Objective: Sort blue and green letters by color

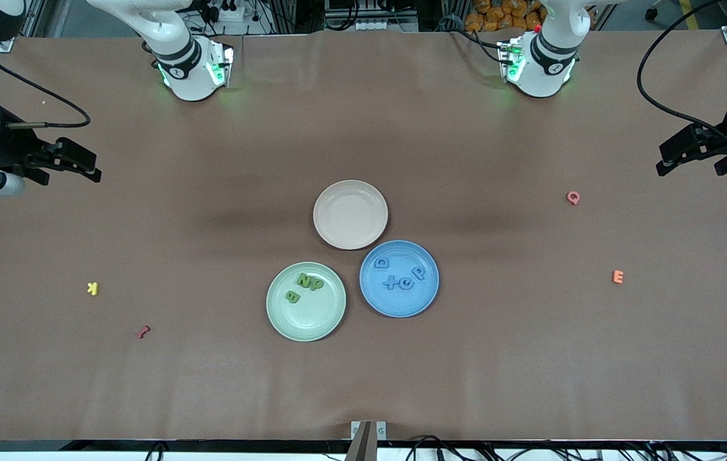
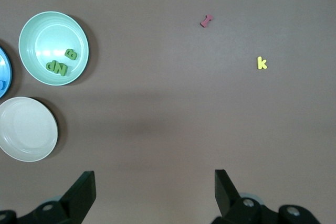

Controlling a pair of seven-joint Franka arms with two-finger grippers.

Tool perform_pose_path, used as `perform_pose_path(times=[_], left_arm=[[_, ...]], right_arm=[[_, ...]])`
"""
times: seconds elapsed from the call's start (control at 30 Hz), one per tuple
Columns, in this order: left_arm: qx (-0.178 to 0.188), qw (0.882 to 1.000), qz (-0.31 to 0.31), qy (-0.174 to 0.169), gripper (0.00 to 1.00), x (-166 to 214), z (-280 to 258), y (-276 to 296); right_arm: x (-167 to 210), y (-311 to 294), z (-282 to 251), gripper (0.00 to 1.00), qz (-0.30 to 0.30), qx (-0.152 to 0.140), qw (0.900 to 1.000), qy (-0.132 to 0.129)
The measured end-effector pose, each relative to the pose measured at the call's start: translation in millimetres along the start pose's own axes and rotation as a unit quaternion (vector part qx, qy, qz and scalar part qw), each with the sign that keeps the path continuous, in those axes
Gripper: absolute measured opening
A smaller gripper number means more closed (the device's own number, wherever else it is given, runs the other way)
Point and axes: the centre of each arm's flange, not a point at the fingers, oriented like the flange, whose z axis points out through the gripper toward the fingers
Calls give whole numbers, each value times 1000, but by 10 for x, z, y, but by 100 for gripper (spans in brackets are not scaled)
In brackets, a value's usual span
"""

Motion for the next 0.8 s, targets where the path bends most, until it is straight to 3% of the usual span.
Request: perform_pose_path(times=[0.8], left_arm=[[0,1000,0,0,100,1,1,0]], right_arm=[[-49,32,-72,100,-42,-13,999,4]])
